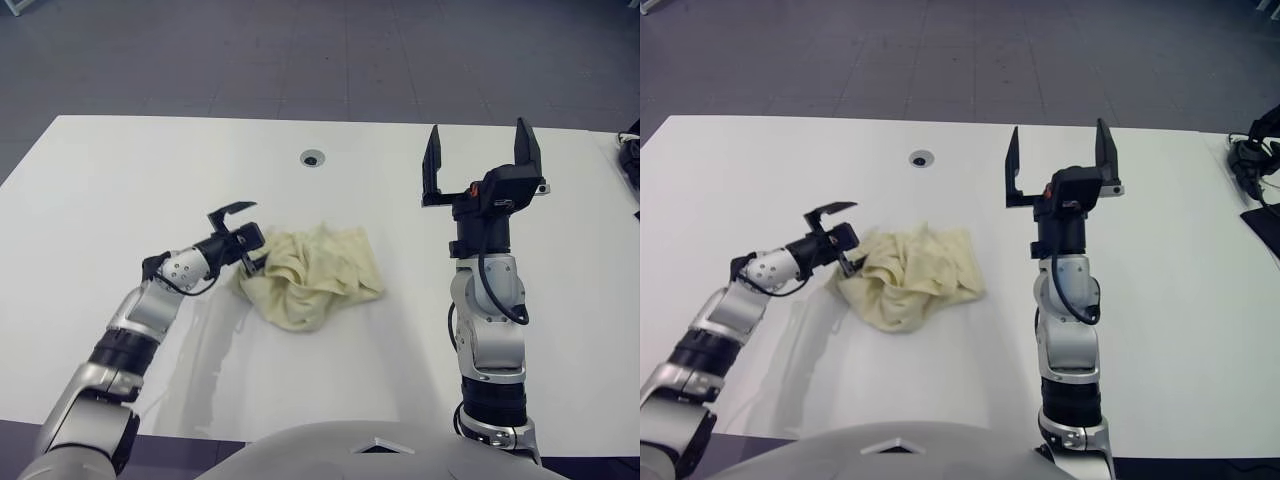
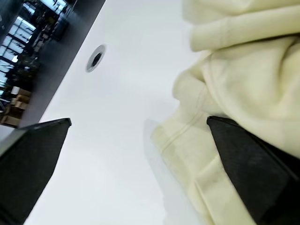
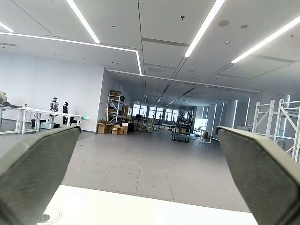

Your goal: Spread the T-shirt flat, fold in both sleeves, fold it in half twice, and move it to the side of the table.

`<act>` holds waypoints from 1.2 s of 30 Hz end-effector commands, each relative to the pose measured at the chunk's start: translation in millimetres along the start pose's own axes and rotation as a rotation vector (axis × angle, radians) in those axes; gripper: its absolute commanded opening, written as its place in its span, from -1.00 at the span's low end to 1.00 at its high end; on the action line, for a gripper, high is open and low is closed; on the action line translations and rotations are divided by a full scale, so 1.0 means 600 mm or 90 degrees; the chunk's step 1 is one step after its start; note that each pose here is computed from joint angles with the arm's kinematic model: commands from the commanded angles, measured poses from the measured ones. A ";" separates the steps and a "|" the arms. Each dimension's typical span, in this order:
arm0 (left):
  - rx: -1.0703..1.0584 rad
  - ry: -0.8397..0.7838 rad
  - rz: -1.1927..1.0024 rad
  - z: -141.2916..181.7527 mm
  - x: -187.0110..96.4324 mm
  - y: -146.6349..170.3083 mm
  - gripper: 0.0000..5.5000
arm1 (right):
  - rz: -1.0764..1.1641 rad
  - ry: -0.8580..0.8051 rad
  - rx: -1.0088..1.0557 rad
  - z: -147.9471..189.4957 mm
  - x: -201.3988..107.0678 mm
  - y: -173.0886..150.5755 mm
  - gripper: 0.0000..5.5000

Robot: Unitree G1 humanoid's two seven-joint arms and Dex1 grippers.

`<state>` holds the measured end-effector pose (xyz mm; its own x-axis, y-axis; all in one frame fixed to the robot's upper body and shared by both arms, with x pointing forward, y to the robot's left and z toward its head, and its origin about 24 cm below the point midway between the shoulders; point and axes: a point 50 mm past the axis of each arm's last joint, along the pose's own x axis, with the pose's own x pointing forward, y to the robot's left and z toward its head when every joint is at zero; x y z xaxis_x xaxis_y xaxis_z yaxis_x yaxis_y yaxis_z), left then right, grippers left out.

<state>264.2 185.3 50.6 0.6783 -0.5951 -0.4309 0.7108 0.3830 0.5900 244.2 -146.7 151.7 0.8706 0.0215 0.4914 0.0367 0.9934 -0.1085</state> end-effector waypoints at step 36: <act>0.029 -0.269 -0.095 0.161 -0.119 0.008 0.96 | 0.005 -0.041 -0.011 0.029 0.007 0.001 0.95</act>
<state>215.9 162.7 153.9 0.5437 -0.8322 -0.1088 0.7428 0.4167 0.5241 239.3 -145.2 165.1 0.8440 0.0278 0.5357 0.0437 0.9918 -0.1203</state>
